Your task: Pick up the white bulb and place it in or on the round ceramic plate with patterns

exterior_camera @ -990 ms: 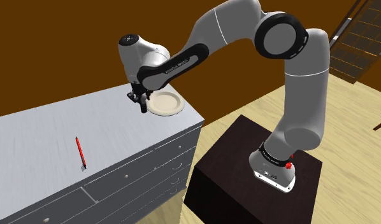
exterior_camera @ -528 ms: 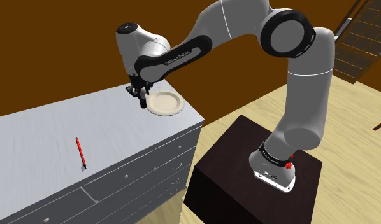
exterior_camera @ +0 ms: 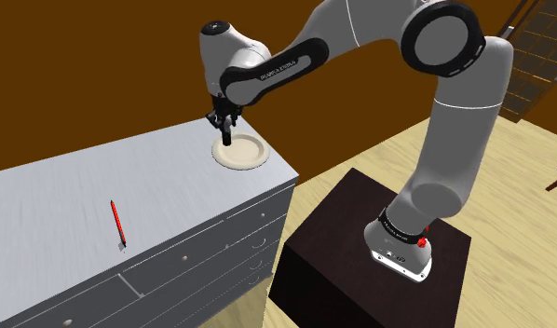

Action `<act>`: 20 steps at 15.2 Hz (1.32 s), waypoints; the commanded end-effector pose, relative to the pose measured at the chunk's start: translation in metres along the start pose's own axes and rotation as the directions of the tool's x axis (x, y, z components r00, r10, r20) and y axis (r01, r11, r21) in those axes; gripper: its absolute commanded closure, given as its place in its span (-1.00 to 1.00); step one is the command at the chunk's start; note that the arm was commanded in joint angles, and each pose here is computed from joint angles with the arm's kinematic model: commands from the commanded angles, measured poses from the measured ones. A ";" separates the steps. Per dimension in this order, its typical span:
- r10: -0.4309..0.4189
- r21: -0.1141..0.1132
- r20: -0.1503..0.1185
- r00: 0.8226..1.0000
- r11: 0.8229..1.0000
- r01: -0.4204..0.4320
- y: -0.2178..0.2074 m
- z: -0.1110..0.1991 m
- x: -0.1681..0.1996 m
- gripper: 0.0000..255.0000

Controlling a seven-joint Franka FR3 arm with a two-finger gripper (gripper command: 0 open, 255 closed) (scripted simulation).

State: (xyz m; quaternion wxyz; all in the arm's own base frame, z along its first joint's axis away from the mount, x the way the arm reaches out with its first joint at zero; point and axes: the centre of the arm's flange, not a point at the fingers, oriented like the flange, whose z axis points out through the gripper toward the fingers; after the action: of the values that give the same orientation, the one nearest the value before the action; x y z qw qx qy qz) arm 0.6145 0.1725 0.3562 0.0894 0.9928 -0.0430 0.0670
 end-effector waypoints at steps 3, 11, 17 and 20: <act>-0.001 0.000 -0.001 1.000 1.000 0.001 0.052 0.001 0.007 1.00; -0.001 0.000 -0.001 1.000 1.000 0.001 0.076 0.033 0.005 1.00; -0.001 0.000 -0.001 1.000 1.000 0.001 0.071 0.064 0.001 1.00; -0.001 0.000 -0.001 1.000 1.000 0.001 0.068 0.080 -0.002 1.00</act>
State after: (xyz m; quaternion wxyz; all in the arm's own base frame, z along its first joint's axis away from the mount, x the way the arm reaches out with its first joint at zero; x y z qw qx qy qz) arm 0.6172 0.0904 0.2959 0.0893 0.9928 -0.0424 0.0671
